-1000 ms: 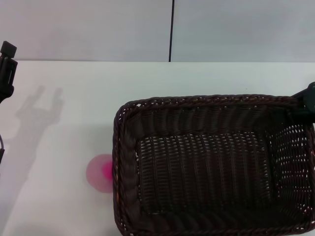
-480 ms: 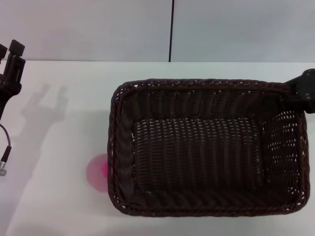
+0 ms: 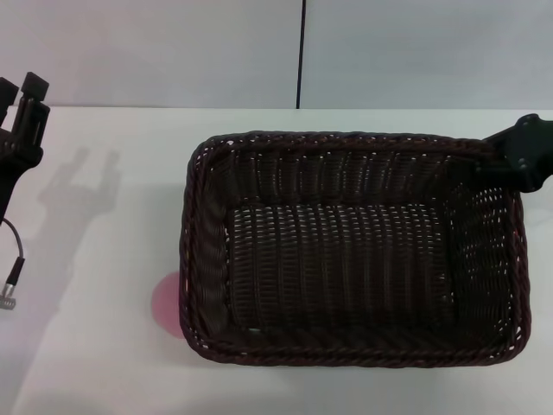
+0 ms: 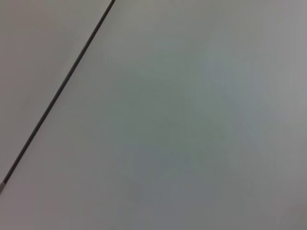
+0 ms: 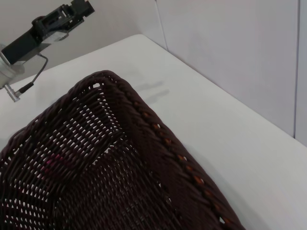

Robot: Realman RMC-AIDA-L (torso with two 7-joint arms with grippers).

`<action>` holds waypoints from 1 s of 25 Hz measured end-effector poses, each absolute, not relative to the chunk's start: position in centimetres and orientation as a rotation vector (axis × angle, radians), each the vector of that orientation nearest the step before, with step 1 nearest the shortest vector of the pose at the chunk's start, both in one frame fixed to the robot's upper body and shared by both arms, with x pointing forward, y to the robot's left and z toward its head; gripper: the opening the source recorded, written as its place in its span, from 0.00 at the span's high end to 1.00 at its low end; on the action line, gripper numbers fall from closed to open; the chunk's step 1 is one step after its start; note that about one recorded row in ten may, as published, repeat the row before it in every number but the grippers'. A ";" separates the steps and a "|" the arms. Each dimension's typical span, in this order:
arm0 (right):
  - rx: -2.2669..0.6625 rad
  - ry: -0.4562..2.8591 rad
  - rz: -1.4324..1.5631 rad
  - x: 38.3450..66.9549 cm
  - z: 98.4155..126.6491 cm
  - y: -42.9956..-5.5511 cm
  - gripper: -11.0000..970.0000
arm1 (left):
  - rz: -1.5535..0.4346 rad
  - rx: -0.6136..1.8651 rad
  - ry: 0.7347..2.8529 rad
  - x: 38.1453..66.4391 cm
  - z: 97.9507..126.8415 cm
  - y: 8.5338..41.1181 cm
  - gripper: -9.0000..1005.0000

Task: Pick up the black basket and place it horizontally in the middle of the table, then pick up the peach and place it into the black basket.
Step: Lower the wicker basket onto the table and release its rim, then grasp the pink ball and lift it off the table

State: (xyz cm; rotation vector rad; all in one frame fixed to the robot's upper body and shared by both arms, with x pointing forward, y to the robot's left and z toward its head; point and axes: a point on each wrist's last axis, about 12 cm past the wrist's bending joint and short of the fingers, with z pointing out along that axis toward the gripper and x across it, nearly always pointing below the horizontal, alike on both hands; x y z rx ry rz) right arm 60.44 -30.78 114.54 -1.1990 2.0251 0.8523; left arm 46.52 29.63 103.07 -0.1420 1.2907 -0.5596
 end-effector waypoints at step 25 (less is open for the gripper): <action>-0.593 1.597 0.709 56.3 111.7 -34.2 0.37 | -0.659 0.055 1.441 45.5 102.4 31.4 0.41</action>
